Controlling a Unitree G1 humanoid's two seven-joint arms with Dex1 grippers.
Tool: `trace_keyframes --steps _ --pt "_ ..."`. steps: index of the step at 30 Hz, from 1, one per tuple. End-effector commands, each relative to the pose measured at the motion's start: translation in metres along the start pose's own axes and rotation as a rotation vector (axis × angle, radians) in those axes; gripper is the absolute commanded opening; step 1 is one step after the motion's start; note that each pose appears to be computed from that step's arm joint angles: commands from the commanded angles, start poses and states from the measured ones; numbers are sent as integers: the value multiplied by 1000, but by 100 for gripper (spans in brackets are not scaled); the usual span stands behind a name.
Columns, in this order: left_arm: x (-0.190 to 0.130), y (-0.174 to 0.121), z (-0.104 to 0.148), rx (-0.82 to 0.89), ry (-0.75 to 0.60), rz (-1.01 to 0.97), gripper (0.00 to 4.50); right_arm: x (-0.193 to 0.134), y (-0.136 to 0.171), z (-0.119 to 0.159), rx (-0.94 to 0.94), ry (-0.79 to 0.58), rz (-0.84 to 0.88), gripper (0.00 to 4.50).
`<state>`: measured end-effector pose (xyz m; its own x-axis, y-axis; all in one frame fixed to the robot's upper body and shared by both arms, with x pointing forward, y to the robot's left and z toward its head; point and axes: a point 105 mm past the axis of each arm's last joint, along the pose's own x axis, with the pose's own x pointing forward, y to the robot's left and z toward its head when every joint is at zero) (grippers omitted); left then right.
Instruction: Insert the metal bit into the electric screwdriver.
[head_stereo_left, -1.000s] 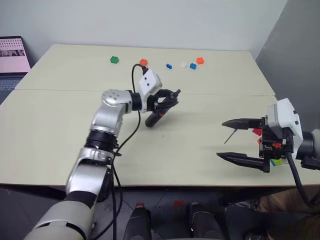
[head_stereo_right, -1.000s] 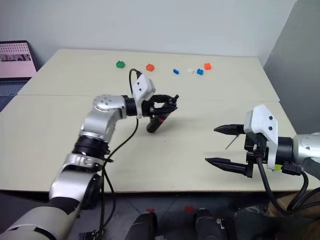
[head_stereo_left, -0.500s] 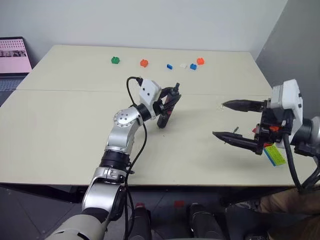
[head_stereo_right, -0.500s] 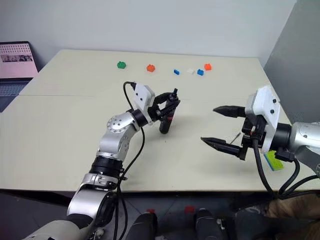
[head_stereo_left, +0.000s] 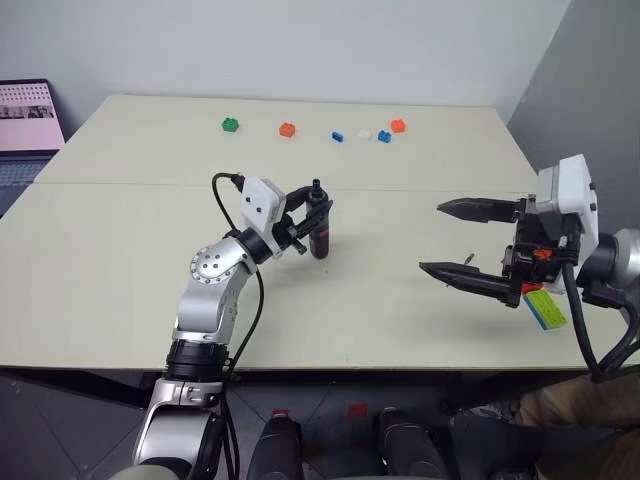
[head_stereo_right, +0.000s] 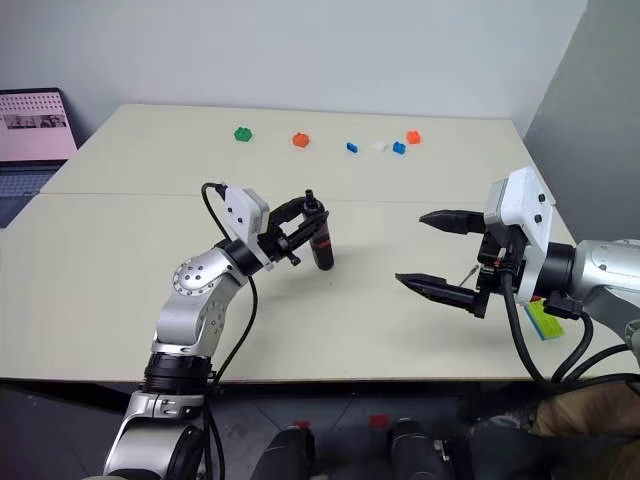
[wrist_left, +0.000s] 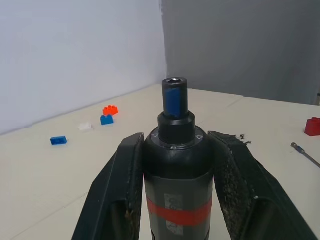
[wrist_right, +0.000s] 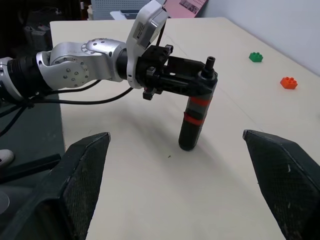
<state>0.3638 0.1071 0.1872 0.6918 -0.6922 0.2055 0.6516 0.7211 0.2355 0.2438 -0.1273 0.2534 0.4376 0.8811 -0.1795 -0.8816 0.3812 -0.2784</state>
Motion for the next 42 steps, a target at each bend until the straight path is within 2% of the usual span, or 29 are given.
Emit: trace_keyframes --steps 1,9,17,22,35,42 --pt "-3 2 4 20 -1 20 162 0 -2 7 -50 -9 0 450" --pt "0 0 7 11 -28 36 162 1 -8 3 -72 14 -11 450" --pt "3 -7 36 -14 -122 43 162 -12 -29 -16 -139 141 -41 450" --pt "-2 -17 35 6 -119 30 162 -19 -50 -42 -263 314 9 450" --pt "-9 -25 20 2 -85 65 162 -10 -106 -123 -747 847 450 450" --pt "-9 -28 23 10 -84 70 162 0 -126 -146 -883 1011 608 450"
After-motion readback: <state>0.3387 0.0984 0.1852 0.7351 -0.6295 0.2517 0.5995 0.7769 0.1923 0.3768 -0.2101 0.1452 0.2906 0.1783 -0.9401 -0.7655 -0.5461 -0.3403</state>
